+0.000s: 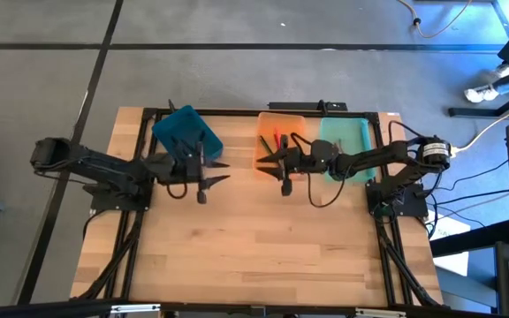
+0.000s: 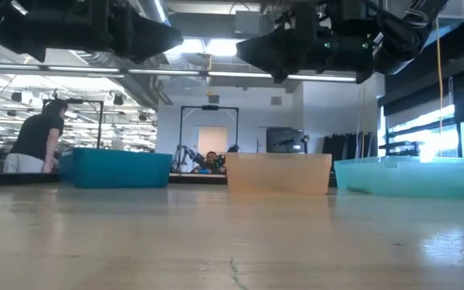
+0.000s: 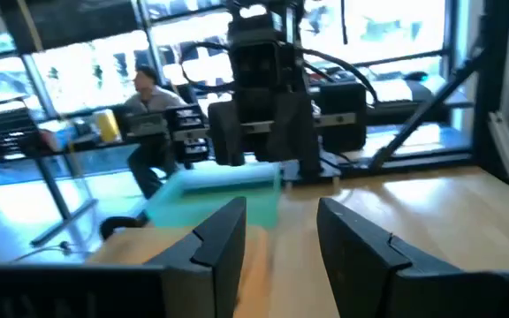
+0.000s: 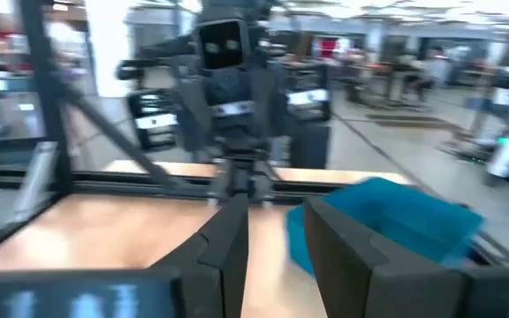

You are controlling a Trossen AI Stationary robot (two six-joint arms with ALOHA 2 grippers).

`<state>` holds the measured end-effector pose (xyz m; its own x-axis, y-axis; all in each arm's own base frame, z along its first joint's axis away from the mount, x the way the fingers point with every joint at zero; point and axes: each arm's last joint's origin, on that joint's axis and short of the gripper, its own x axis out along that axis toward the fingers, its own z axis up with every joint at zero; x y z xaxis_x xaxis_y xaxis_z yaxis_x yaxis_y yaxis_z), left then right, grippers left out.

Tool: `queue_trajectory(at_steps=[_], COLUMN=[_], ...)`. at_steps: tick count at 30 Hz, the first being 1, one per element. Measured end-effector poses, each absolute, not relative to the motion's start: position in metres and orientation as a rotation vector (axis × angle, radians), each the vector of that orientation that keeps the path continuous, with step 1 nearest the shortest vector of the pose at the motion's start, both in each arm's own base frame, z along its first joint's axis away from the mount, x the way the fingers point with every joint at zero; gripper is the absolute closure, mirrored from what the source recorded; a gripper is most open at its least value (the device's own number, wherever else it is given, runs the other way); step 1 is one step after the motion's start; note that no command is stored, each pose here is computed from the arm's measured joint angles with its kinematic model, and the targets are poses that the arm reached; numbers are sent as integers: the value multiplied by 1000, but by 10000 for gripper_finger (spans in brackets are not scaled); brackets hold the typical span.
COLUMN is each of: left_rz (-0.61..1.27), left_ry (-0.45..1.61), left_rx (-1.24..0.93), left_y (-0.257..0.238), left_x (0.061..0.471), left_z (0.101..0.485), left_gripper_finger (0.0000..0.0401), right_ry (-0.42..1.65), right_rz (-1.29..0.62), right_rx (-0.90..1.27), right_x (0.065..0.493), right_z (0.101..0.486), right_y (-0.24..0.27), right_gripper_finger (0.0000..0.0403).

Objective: Sort crayons/erasers/pens/pencils in bins
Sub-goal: Return to Home Position

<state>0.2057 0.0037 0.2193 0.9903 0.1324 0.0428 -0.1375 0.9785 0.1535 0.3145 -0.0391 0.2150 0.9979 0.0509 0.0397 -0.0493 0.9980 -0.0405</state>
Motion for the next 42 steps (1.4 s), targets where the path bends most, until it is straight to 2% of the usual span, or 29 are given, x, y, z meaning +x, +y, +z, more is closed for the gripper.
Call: queue_trajectory(at_steps=[6, 12, 18, 24, 33, 42], left_rz=[205, 257, 301, 314, 308, 322], left_ry=[-145, -302, -296, -351, -280, -339], left_rx=[147, 128, 144, 172, 127, 148], left_y=[12, 18, 27, 34, 40, 38], left_x=[174, 135, 127, 119, 107, 92], left_z=[222, 220, 210, 216, 210, 215], left_gripper_finger=[266, 266, 266, 271, 310, 316], right_ry=[-67, -109, -96, 26, 30, 92], right_rz=[0, 97, 162, 213, 246, 128], right_rx=[-47, -4, -23, 14, 18, 35], right_x=[309, 311, 331, 334, 310, 264], right_z=[222, 235, 253, 267, 276, 294], right_y=[-56, -83, -104, -125, -124, -100], right_gripper_finger=[289, 289, 289, 289, 289, 295])
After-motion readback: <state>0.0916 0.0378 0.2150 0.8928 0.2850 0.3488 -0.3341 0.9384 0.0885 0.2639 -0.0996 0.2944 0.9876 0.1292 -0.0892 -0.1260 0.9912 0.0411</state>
